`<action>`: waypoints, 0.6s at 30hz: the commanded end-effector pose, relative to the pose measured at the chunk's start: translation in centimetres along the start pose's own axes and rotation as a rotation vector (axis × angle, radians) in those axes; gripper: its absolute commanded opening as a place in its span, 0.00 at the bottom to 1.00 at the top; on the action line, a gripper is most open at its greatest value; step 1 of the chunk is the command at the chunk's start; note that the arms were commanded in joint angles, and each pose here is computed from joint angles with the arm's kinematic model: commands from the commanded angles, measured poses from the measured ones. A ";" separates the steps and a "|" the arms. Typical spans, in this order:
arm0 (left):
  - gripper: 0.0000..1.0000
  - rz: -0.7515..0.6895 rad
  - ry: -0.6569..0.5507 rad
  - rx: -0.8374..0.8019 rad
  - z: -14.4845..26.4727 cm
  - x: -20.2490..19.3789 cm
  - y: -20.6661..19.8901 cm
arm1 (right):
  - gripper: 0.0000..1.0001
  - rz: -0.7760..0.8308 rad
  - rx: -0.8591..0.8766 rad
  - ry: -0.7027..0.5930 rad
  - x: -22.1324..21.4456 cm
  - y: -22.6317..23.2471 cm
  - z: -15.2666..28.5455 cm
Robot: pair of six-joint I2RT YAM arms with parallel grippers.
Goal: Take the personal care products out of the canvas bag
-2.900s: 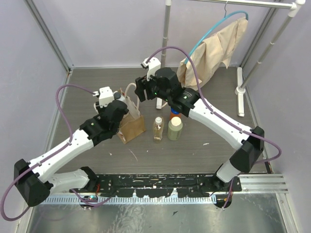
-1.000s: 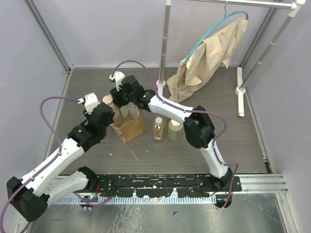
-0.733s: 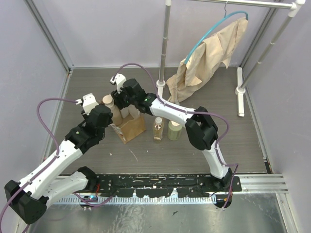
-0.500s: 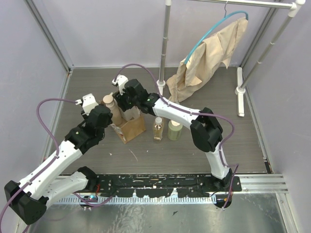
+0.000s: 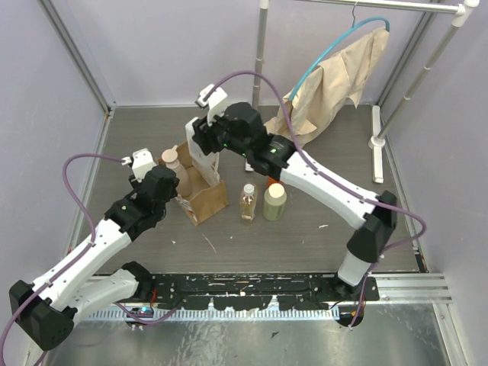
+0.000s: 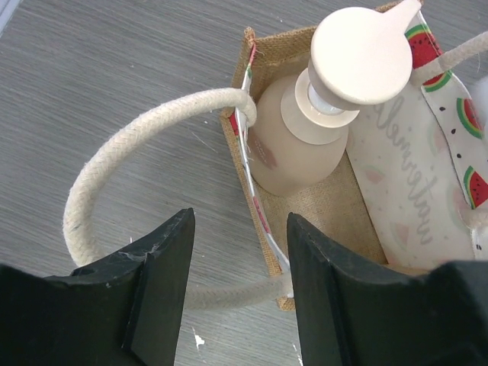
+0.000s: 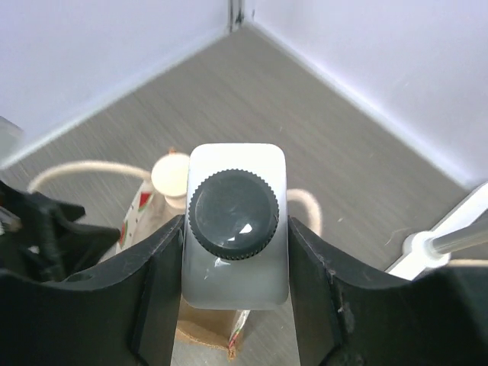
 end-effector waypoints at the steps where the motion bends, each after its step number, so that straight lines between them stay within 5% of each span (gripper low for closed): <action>1: 0.59 -0.014 0.015 0.012 -0.3 -0.5 0.1 | 0.37 -0.006 -0.155 -0.422 10.3 -2.5 7.4; 6: 0.59 -0.012 0.020 0.005 -0.3 -0.4 0.1 | 0.37 0.026 -0.328 -0.410 10.7 -4.3 9.9; 18: 0.61 -0.011 0.038 -0.008 -0.3 -0.8 0.0 | 0.38 0.001 -0.408 -0.306 5.7 -7.6 10.0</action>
Point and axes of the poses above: each gripper's point midway between its finger pads, its own z axis back along the fingers, its own y axis along the line the jaws close on, x = y × z, the point moved 10 cm from there along z, back along the fingers, and after that the axes turned 7 degrees about z, right-handed, at the moved point
